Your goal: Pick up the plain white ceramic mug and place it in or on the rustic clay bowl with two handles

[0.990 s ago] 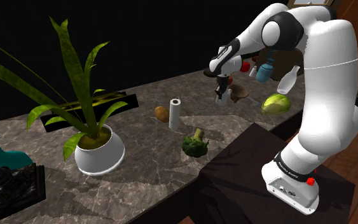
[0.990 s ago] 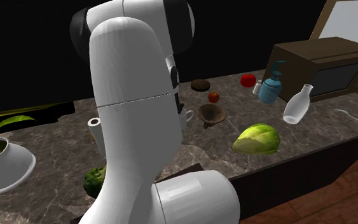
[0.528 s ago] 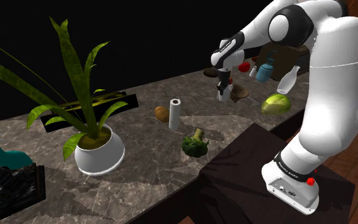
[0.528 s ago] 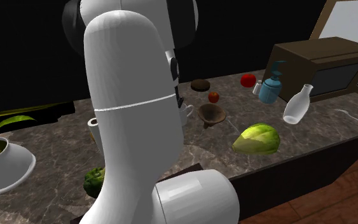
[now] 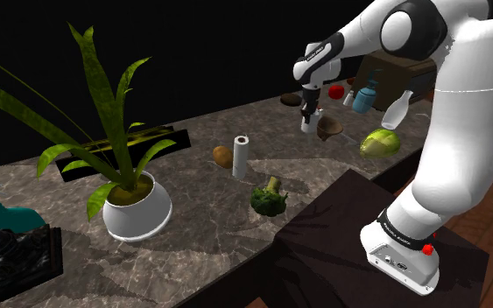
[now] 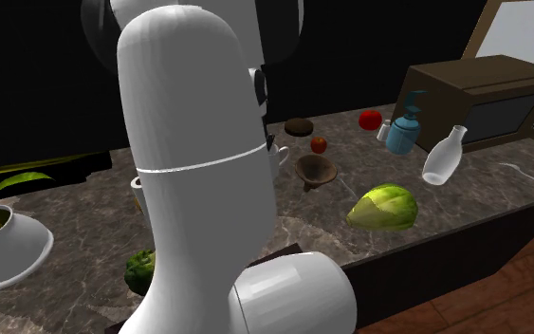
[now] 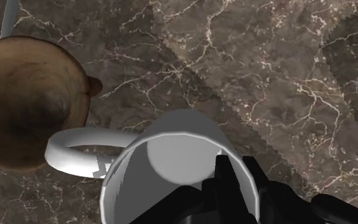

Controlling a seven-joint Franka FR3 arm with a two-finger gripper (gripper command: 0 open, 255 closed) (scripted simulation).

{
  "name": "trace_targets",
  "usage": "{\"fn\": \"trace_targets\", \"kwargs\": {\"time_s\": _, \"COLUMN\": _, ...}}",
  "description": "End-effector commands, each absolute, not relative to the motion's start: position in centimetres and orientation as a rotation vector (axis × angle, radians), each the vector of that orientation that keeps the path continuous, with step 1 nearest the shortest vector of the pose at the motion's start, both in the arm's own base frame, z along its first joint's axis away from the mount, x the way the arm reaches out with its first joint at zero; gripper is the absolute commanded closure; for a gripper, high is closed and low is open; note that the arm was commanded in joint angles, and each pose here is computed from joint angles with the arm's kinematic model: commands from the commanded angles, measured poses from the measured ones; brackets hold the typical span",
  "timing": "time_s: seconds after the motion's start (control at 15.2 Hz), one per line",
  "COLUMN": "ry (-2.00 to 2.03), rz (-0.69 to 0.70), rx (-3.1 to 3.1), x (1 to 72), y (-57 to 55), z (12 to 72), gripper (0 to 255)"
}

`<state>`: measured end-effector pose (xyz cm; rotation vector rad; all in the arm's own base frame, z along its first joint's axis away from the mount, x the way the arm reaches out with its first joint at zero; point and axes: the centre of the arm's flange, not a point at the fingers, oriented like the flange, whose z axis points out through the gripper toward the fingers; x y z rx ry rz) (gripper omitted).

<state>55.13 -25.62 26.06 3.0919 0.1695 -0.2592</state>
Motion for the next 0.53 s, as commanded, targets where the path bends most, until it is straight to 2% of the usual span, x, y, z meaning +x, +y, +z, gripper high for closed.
{"fn": "trace_targets", "kwargs": {"time_s": 0.0, "ry": 0.169, "rz": -0.26, "rx": 3.092, "x": 55.1, "y": -25.6, "z": 27.1, "gripper": 255}}
{"fn": "trace_targets", "kwargs": {"time_s": 0.46, "ry": 0.169, "rz": -0.26, "rx": 3.092, "x": 55.0, "y": -28.3, "z": 29.7, "gripper": 255}}
